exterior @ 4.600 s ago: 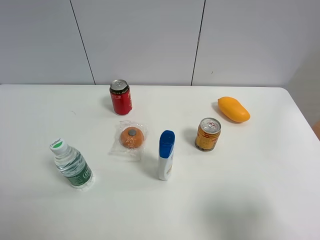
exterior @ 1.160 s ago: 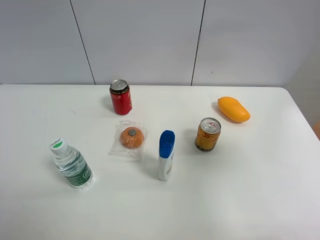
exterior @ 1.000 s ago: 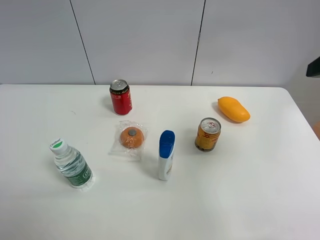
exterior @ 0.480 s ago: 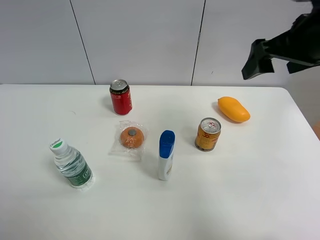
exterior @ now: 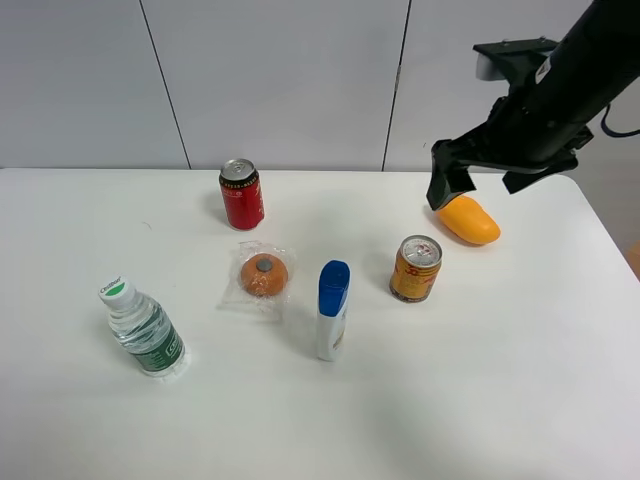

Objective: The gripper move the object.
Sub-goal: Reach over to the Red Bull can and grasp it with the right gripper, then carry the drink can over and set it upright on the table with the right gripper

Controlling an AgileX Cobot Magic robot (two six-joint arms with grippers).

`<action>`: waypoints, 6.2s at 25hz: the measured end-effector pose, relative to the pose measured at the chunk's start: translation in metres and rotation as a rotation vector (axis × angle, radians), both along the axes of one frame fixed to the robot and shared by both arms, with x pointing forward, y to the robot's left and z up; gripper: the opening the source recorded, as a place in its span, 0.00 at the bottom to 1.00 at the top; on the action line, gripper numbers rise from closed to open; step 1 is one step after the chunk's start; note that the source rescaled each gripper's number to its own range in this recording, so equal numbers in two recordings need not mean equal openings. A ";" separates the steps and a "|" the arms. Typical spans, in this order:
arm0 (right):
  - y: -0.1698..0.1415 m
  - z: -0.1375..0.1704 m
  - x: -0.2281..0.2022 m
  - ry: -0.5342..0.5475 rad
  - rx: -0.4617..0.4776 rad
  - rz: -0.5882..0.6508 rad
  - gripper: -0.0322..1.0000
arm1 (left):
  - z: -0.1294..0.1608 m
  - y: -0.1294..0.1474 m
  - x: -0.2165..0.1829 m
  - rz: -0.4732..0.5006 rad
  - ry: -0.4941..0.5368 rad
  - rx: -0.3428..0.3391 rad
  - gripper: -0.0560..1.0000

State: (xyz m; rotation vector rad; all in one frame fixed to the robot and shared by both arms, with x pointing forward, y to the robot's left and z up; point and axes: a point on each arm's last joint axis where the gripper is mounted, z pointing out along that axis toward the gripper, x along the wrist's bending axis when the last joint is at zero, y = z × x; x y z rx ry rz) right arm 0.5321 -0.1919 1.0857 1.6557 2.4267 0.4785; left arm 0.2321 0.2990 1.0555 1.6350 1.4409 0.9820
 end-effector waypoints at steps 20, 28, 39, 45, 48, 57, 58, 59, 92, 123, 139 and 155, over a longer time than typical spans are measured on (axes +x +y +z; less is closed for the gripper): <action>0.026 -0.082 0.037 0.199 -0.071 0.040 0.91 | 0.000 0.000 0.000 0.000 0.000 0.000 1.00; 0.029 -0.105 0.046 0.225 -0.088 0.052 0.91 | 0.000 0.000 0.000 0.000 0.000 0.000 1.00; 0.034 -0.139 0.058 0.248 -0.098 0.049 0.91 | 0.000 0.000 0.000 0.000 0.000 0.000 1.00; 0.034 -0.149 0.059 0.269 -0.104 0.046 0.68 | 0.000 0.000 0.000 -0.001 0.000 -0.001 1.00; 0.034 -0.150 0.060 0.272 -0.104 0.038 0.43 | 0.000 0.000 0.000 -0.001 0.000 -0.001 1.00; 0.036 -0.151 0.064 0.231 -0.090 0.034 0.33 | 0.000 0.000 0.000 -0.001 0.000 -0.001 1.00; 0.036 -0.151 0.064 0.230 -0.090 0.034 0.33 | 0.000 0.000 0.000 -0.001 0.000 -0.001 1.00; 0.036 -0.151 0.064 0.228 -0.089 0.034 0.33 | 0.000 0.000 0.000 -0.001 0.000 -0.001 1.00; 0.034 -0.152 0.058 0.291 -0.113 0.040 0.03 | 0.000 0.000 0.000 -0.001 0.000 -0.001 1.00; 0.045 -0.074 0.087 0.191 -0.067 0.037 0.03 | 0.000 0.000 0.000 -0.001 0.000 -0.001 1.00; 0.080 -0.077 0.099 0.087 -0.039 0.113 0.03 | 0.000 0.000 0.000 0.000 0.000 0.000 1.00; 0.127 -0.116 0.142 0.064 -0.024 0.162 0.03 | 0.000 0.000 0.000 0.000 0.000 0.000 1.00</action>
